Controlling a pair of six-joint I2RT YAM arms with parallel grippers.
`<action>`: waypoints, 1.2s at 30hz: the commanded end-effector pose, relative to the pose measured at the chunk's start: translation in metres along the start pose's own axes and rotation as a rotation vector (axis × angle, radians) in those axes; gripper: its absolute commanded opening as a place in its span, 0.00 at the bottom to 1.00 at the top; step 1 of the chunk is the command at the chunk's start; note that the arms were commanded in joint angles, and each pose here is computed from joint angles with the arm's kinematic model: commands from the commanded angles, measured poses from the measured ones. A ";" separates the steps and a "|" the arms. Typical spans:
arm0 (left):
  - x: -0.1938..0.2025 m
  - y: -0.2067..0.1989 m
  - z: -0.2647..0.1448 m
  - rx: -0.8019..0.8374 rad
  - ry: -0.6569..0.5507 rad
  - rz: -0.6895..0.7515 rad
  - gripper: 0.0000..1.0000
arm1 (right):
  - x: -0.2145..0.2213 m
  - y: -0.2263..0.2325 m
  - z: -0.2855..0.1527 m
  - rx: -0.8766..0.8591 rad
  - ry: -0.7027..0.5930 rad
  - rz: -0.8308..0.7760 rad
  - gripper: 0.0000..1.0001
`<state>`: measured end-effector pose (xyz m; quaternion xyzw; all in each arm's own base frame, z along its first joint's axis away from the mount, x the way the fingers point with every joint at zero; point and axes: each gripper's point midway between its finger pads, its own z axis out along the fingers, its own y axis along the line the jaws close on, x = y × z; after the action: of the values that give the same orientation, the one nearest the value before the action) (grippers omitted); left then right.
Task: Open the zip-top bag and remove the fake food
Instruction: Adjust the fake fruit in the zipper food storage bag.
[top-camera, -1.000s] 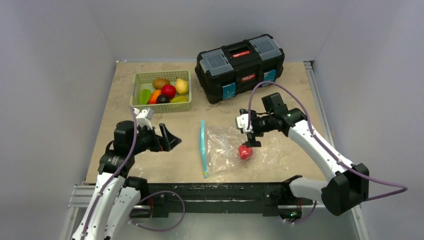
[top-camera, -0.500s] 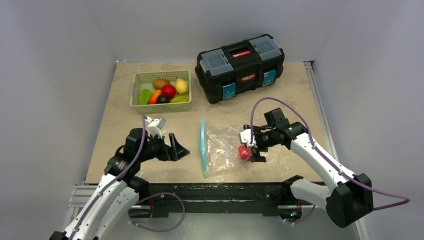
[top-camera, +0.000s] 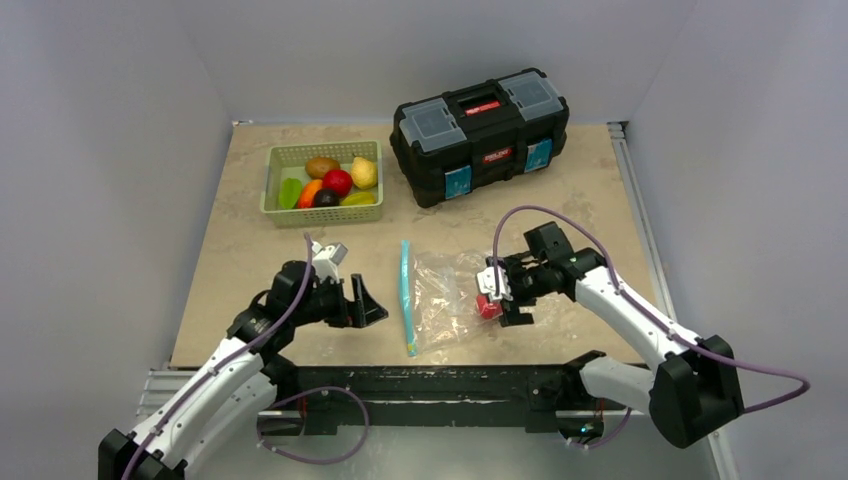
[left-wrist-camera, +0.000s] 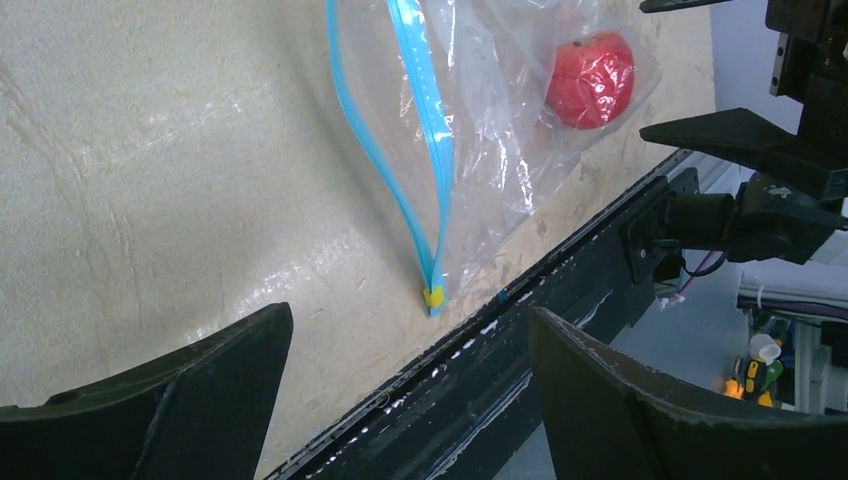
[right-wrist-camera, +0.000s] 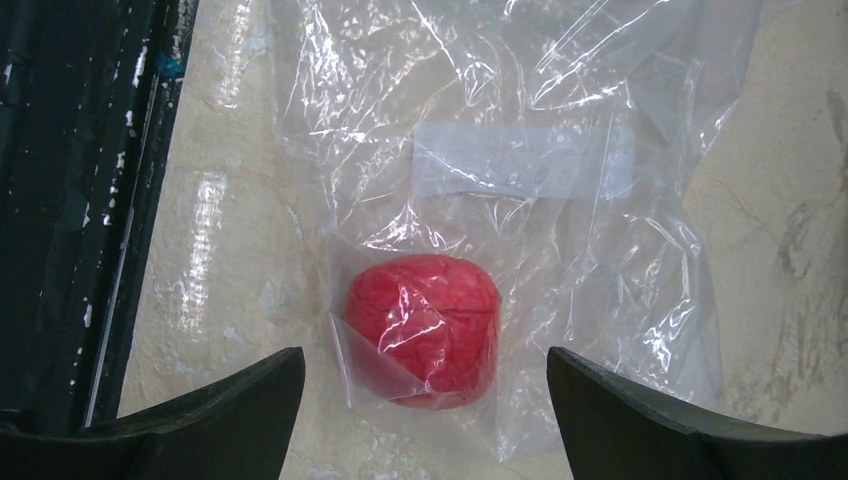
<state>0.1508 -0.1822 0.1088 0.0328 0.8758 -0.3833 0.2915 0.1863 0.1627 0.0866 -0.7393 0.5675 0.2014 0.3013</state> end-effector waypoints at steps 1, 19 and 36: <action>-0.010 -0.002 0.006 0.013 -0.044 0.009 0.86 | 0.013 -0.003 0.005 0.010 0.043 -0.006 0.87; -0.007 0.014 0.034 -0.041 0.024 -0.003 0.68 | 0.031 -0.005 0.025 -0.019 0.127 0.015 0.55; -0.008 0.004 0.055 -0.027 0.082 0.013 0.44 | 0.029 -0.001 0.028 -0.040 0.121 0.027 0.68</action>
<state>0.1692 -0.2016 0.0585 0.0327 0.9106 -0.3460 0.2237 0.1984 0.1604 0.0472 -0.7492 0.5907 0.1694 0.2471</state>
